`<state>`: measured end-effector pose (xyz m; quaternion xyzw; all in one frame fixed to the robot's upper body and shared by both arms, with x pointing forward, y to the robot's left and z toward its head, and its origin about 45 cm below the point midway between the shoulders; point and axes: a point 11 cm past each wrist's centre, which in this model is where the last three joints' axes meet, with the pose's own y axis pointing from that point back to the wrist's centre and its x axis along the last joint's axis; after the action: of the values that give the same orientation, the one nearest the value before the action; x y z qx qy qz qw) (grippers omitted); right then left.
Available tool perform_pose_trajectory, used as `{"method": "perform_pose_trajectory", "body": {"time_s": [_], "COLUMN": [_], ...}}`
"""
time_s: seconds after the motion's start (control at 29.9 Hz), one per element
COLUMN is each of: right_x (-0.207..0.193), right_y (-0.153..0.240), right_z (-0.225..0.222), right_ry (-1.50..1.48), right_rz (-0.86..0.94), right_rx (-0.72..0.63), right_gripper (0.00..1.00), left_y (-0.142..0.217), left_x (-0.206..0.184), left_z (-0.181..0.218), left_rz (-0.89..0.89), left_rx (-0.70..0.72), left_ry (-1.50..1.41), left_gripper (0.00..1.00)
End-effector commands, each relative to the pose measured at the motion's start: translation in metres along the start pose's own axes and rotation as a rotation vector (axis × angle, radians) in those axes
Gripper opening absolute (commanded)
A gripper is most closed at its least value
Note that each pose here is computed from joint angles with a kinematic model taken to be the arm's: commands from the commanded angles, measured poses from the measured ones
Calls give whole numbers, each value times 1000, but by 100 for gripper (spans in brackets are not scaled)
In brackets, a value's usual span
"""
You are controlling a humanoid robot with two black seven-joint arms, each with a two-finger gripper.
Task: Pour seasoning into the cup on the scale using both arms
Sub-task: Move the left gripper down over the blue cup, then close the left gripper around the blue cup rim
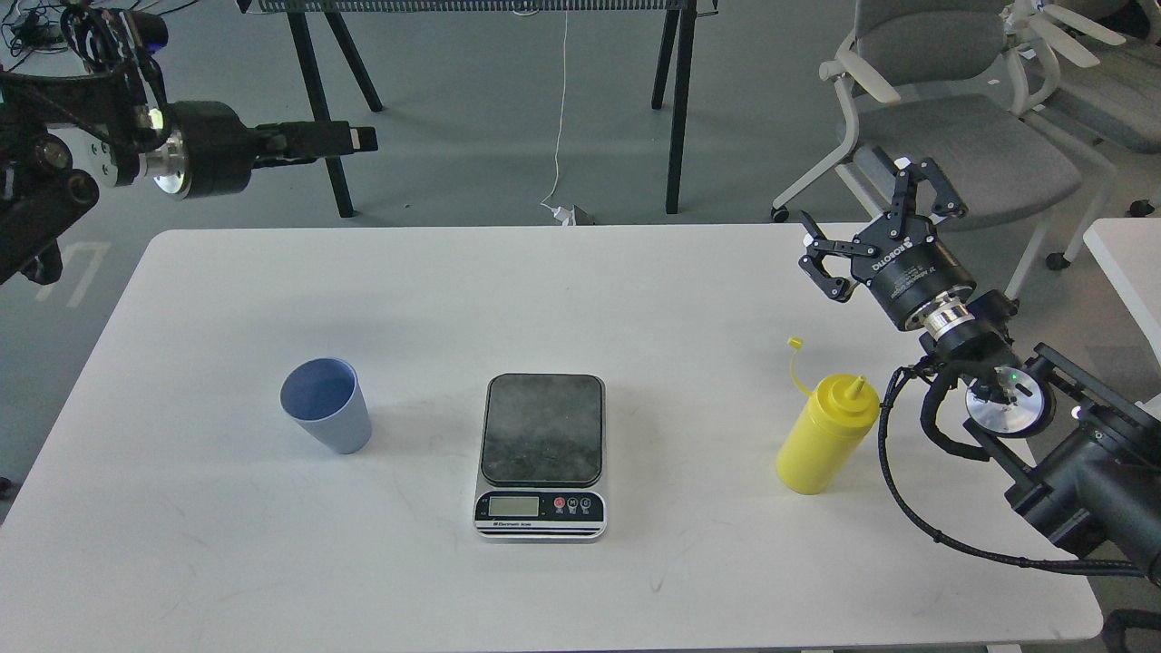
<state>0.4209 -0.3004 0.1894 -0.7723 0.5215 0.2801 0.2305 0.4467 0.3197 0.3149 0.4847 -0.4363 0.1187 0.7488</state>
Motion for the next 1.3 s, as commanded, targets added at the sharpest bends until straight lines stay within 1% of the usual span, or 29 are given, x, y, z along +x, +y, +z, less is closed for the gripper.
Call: {"method": "perform_pose_trajectory", "body": {"time_s": [0.0,0.1,0.17,0.23,0.33,0.6,0.8,1.07,1.27], "right_x": [0,0,-1,-1,2,6,6,7,9], "right_y": [0,0,0,0,3,7,9,9,11], "right_z": [0,0,0,0,4,7,8,9,10], "right_ry": [-3,-3,-4,-4,-8,-11,-13,-14,-17], "right_rz": [0,-1,-1,-1,6,16,19,21,26], "right_rx": [3,5,4,4,-1,-8,-9,-9,-10], "right_gripper": [99,99,99,99,99,99,99,99,99], "left_y": [-6,-13,-17,-18,-17,-15,-15,-31,-35], "left_x": [-21,-49,-70,-92,-112,-122,-125,-130,-135], "left_z": [23,23,18,13,10,3,-4,-4,-8], "left_rz": [-135,-269,-353,-426,-495,-518,-528,-554,-576], "left_rx": [6,43,59,60,57,69,87,91,102], "left_ry": [-250,-420,-477,-489,-497,-482,-470,-472,-471], "left_gripper": [100,99,99,99,99,99,95,95,95]}}
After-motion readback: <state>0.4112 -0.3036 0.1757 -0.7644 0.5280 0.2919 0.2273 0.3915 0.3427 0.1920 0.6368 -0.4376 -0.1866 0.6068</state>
